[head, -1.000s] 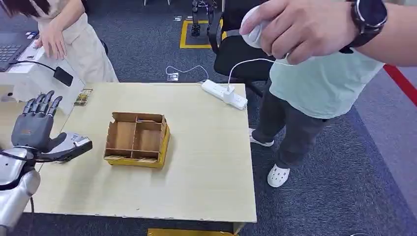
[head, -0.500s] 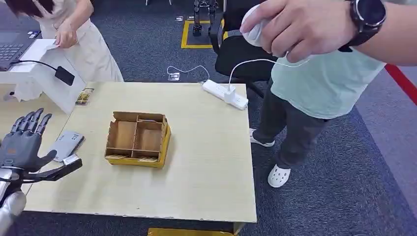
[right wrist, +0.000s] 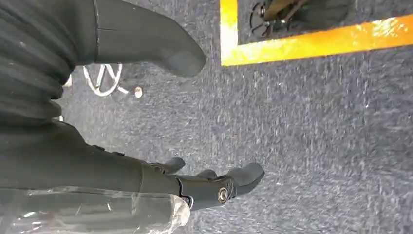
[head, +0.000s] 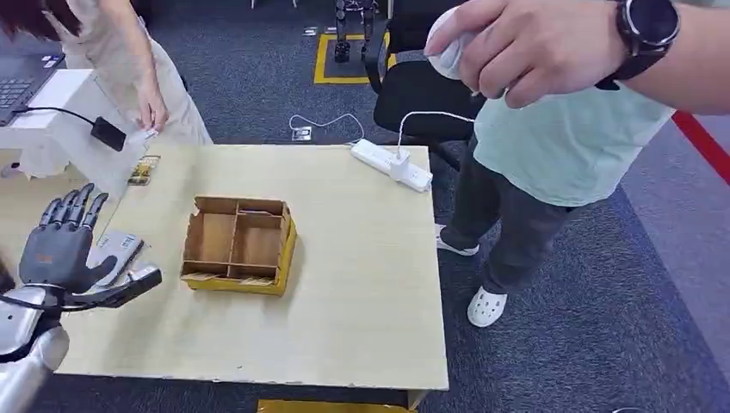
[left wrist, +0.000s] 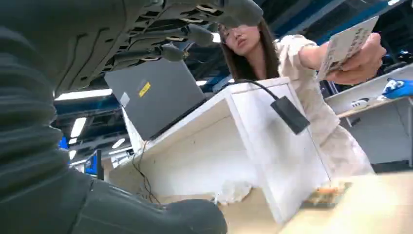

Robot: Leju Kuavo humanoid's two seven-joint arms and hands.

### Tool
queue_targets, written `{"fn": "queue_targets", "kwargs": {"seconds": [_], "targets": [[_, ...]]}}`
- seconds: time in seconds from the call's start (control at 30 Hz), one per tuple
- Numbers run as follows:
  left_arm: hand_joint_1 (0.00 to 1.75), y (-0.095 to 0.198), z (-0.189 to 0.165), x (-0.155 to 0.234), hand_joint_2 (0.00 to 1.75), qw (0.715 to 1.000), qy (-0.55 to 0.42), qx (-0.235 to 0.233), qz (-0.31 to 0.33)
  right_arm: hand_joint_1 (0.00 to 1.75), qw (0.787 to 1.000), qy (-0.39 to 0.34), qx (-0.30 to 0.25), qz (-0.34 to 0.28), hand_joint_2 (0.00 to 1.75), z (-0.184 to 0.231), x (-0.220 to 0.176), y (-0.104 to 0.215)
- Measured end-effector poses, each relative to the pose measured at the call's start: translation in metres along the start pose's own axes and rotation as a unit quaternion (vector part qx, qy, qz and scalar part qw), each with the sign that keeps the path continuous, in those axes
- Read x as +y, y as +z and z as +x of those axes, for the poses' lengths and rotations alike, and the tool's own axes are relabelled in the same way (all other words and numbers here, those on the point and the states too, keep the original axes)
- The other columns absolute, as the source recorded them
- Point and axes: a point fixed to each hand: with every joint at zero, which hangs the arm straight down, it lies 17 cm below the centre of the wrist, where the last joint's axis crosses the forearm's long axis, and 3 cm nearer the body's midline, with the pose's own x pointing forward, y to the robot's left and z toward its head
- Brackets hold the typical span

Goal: Pass the card to the sensor for recognition and then transmit it.

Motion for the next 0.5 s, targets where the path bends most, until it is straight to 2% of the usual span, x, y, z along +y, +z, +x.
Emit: {"fn": "queue_targets", "kwargs": {"seconds": [0.03,0.07,0.1,0.27,0.5], "targets": [[0.0,0.008,0.0,-0.004,1.75,1.0,0.006,0.005,-0.001,0.0,1.0,0.007,0.001,0.0,1.75,-0.003,0.0,0.0],[0.0,0.03,0.001,-0.013,1.75,1.0,0.009,0.0,-0.01,0.0,1.0,0.016,-0.001,0.0,1.75,-0.004,-0.001,0.0],[0.0,0.052,-0.016,-0.015,1.75,1.0,0.01,0.0,-0.022,0.0,1.0,0.025,-0.006,0.003,1.75,0.006,0.003,0.0],[0.0,0.044,-0.017,-0.008,1.75,1.0,0.0,-0.011,-0.018,0.0,1.0,0.017,-0.013,0.005,1.75,0.017,0.006,-0.001],[0.0,0.01,-0.008,0.017,1.75,1.0,0.008,0.002,0.019,0.0,1.0,0.015,-0.015,0.006,1.75,0.015,0.006,0.0]]}}
